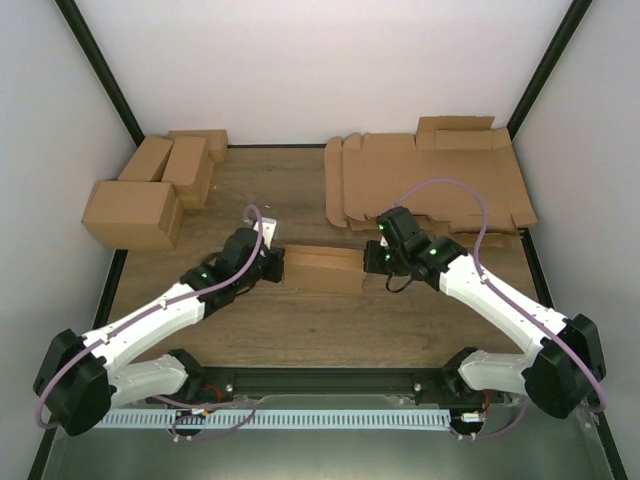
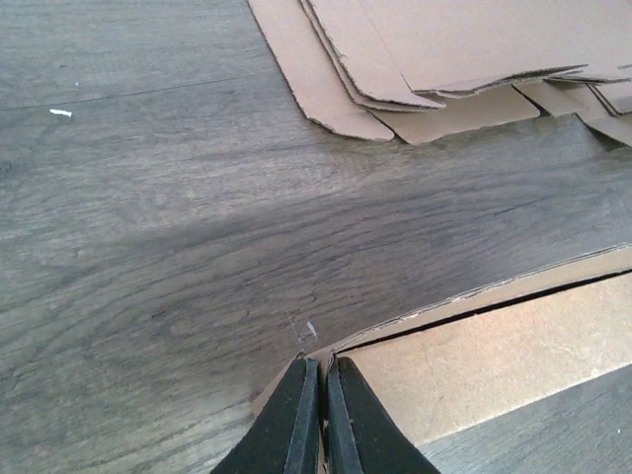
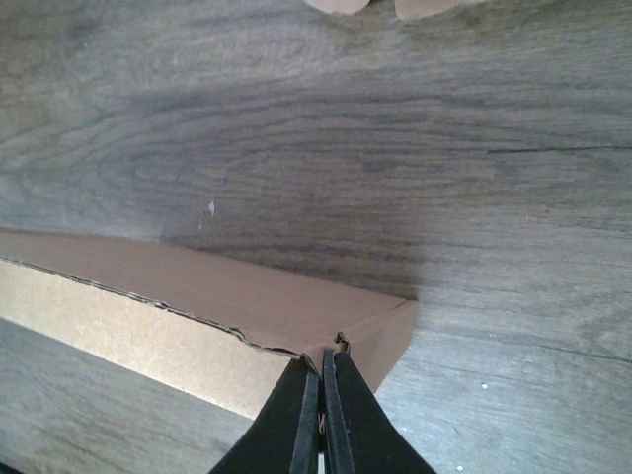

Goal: Fold the paper box

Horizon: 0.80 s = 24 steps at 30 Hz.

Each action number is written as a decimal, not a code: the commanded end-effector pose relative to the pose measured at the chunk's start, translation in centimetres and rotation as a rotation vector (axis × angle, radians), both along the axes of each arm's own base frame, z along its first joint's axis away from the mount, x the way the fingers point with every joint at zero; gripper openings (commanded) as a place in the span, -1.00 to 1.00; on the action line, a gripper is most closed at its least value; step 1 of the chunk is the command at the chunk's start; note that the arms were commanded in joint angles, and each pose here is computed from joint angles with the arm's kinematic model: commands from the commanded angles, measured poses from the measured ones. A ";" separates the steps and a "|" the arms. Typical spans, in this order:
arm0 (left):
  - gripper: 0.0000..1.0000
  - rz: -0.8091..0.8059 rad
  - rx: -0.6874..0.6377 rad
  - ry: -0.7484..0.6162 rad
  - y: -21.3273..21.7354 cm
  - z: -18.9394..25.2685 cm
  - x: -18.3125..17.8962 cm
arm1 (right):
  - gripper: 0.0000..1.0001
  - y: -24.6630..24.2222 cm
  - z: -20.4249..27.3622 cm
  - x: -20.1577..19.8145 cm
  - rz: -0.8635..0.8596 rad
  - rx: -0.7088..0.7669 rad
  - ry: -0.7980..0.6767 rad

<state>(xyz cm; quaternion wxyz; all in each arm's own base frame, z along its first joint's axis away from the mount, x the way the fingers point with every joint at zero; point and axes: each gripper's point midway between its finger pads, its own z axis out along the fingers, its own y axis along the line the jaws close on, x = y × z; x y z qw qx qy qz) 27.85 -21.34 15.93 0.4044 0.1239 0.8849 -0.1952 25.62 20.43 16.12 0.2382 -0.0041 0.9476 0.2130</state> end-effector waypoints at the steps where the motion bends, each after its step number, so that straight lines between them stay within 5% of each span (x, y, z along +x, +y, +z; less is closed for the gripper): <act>1: -0.92 -0.001 -0.073 -0.037 -0.8 0.9 -0.4 | -0.98 0.8 1.1 0.6 -0.059 0.053 -0.047; 17: -0.92 0.026 -0.033 -0.057 -1.0 -0.2 -1.2 | -0.85 -0.5 -0.5 -0.3 -0.109 -0.103 -0.122; 24: -0.92 0.022 0.002 -0.075 -0.7 0.1 -1.2 | -0.56 -1.2 1.5 0.3 -0.111 -0.133 -0.191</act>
